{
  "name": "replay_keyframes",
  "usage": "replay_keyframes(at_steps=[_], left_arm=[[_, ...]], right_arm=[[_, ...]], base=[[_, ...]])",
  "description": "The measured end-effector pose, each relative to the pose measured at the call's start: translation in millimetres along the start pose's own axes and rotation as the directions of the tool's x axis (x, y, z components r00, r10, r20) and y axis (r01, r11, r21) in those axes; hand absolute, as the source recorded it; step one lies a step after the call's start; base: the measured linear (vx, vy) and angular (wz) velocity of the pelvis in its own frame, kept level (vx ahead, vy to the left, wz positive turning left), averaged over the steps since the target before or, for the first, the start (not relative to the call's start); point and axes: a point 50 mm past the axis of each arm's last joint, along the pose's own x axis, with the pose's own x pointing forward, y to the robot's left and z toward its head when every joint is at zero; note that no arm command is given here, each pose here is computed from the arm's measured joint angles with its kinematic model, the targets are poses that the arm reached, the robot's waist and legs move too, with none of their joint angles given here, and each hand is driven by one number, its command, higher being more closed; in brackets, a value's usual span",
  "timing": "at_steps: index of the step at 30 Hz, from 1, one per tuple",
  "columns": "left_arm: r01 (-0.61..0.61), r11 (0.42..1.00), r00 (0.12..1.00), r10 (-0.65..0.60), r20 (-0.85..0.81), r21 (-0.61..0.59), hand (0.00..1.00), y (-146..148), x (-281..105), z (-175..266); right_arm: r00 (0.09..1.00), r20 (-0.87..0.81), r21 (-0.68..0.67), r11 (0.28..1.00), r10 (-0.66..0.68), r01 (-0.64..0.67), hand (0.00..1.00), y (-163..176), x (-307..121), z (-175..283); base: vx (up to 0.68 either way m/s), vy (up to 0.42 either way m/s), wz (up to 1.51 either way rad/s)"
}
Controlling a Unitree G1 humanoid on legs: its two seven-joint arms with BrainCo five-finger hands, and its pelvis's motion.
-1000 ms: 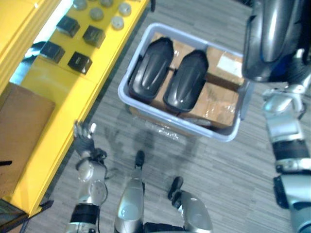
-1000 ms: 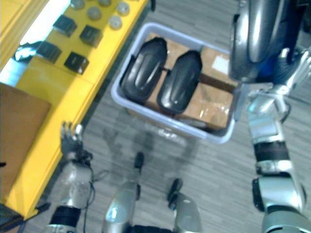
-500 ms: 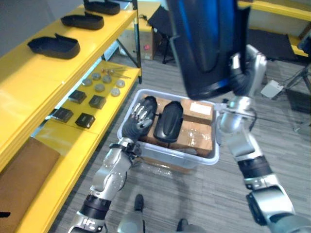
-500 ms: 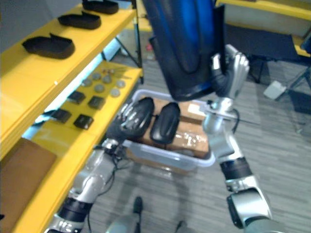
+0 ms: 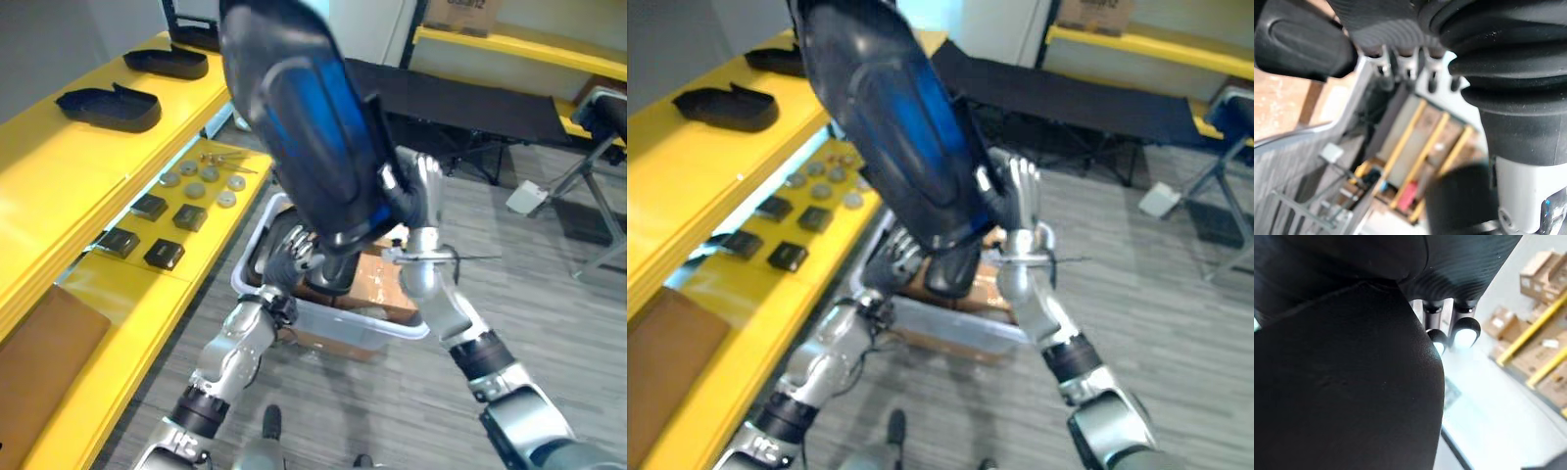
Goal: Walk over and take plastic housings, then place them on the shelf
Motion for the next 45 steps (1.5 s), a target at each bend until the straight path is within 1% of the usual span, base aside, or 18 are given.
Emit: replay_keyframes(at_steps=[8, 11, 15, 19, 22, 23, 28, 30, 34, 38, 40, 45], left_arm=[[0.0, 1.0, 0.999, 0.0, 0.034, -0.007, 0.0, -1, 0, 3], [0.014, 0.999, 0.998, -0.012, 0.053, -0.035, 0.0, -4, 0, 7], [0.027, 0.999, 0.997, -0.023, 0.077, -0.042, 0.0, -7, -2, 11], [-0.014, 0.996, 0.994, 0.023, 0.109, -0.084, 0.0, -3, -10, 13], [-0.039, 0.995, 0.993, 0.049, 0.108, -0.088, 0.0, -2, -12, 11], [-0.049, 0.995, 0.993, 0.059, 0.106, -0.09, 1.0, -1, -13, 10], [-0.128, 0.989, 0.985, 0.136, 0.108, -0.079, 1.0, 7, -18, 9], [-0.169, 0.981, 0.98, 0.177, 0.092, -0.096, 1.0, 11, -23, 3], [-0.225, 0.97, 0.97, 0.232, 0.078, -0.092, 1.0, 18, -28, -3], [-0.269, 0.959, 0.957, 0.276, 0.089, -0.089, 1.0, 23, -30, -1], [-0.29, 0.955, 0.95, 0.295, 0.099, -0.064, 1.0, 24, -31, 0], [-0.319, 0.945, 0.938, 0.325, 0.117, -0.068, 1.0, 25, -32, 0]], right_arm=[[0.995, -0.036, -0.02, 0.996, 0.091, -0.092, 1.0, 11, -18, -10], [0.993, -0.035, -0.016, 0.994, 0.111, -0.112, 1.0, 13, -25, -11], [0.992, -0.027, -0.018, 0.992, 0.126, -0.126, 1.0, 15, -31, -13], [0.989, -0.014, -0.017, 0.989, 0.146, -0.146, 1.0, 17, -36, -13], [0.988, 0.0, 0.0, 0.988, 0.156, -0.156, 1.0, 19, -37, -10], [0.988, 0.004, 0.011, 0.988, 0.157, -0.157, 1.0, 20, -37, -8], [0.986, -0.011, 0.041, 0.985, 0.169, -0.169, 1.0, 26, -45, -6], [0.982, -0.014, 0.049, 0.981, 0.187, -0.186, 1.0, 29, -51, -5], [0.979, 0.011, 0.073, 0.977, 0.202, -0.202, 1.0, 35, -54, 1], [0.977, 0.04, 0.114, 0.97, 0.212, -0.215, 1.0, 40, -59, 12], [0.977, 0.03, 0.131, 0.968, 0.212, -0.215, 1.0, 43, -61, 14], [0.975, 0.035, 0.142, 0.964, 0.221, -0.223, 1.0, 46, -63, 16]], base=[[0.01, -0.002, 0.0], [0.0, 0.0, 0.0], [-0.04, 0.014, 0.01], [0.0, 0.0, 0.0], [-0.01, 0.011, 0.01], [0.0, 0.0, 0.0], [-0.02, 0.016, 0.02], [0.0, 0.0, 0.0], [0.0, 0.0, 0.0], [0.01, -0.001, 0.0], [0.0, 0.0, 0.0], [0.0, 0.0, 0.0]])
